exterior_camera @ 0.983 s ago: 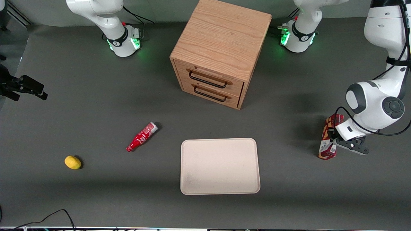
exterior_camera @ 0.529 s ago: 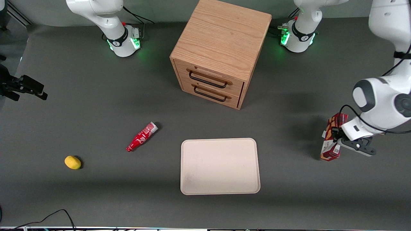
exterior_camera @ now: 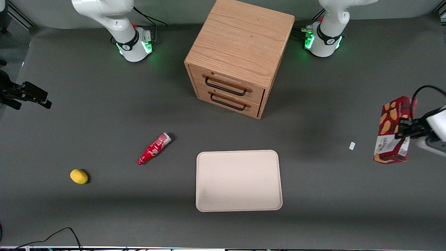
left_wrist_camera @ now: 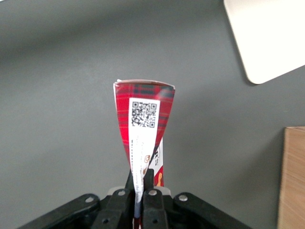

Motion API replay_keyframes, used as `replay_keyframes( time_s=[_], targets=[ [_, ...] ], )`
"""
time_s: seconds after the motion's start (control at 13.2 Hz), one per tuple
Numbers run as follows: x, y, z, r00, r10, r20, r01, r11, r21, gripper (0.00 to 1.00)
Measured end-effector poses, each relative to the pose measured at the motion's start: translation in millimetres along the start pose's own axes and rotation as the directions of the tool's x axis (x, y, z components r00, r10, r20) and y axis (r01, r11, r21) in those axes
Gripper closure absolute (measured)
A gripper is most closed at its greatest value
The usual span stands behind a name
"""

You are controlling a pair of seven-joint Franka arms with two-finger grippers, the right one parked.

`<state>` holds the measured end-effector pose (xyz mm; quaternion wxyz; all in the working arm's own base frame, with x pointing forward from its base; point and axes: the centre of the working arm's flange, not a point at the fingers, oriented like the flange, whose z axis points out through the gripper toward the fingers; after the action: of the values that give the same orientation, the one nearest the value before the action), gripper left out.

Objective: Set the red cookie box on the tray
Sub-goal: 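Lift the cookie box upright with the left gripper, then carry the held cookie box over the cream tray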

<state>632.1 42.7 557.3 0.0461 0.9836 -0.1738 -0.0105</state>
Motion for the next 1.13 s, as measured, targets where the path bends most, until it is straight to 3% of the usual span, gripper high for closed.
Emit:
replay_keyframes(
  time_s=[0.3, 0.61, 0.91, 1.13],
  targets=[
    [30.9, 51.5, -19.8, 0.998, -0.068, -0.015, 0.068, 0.998, 0.003, 0.93],
    [97.3, 171.4, 5.6, 0.985, -0.168, -0.028, 0.169, 0.986, 0.004, 0.93],
    [158.1, 269.7, 70.3, 0.971, -0.215, -0.106, 0.217, 0.976, 0.006, 0.93],
    [190.9, 310.0, 140.9, 0.960, -0.221, -0.170, 0.226, 0.974, 0.008, 0.93]
  ],
)
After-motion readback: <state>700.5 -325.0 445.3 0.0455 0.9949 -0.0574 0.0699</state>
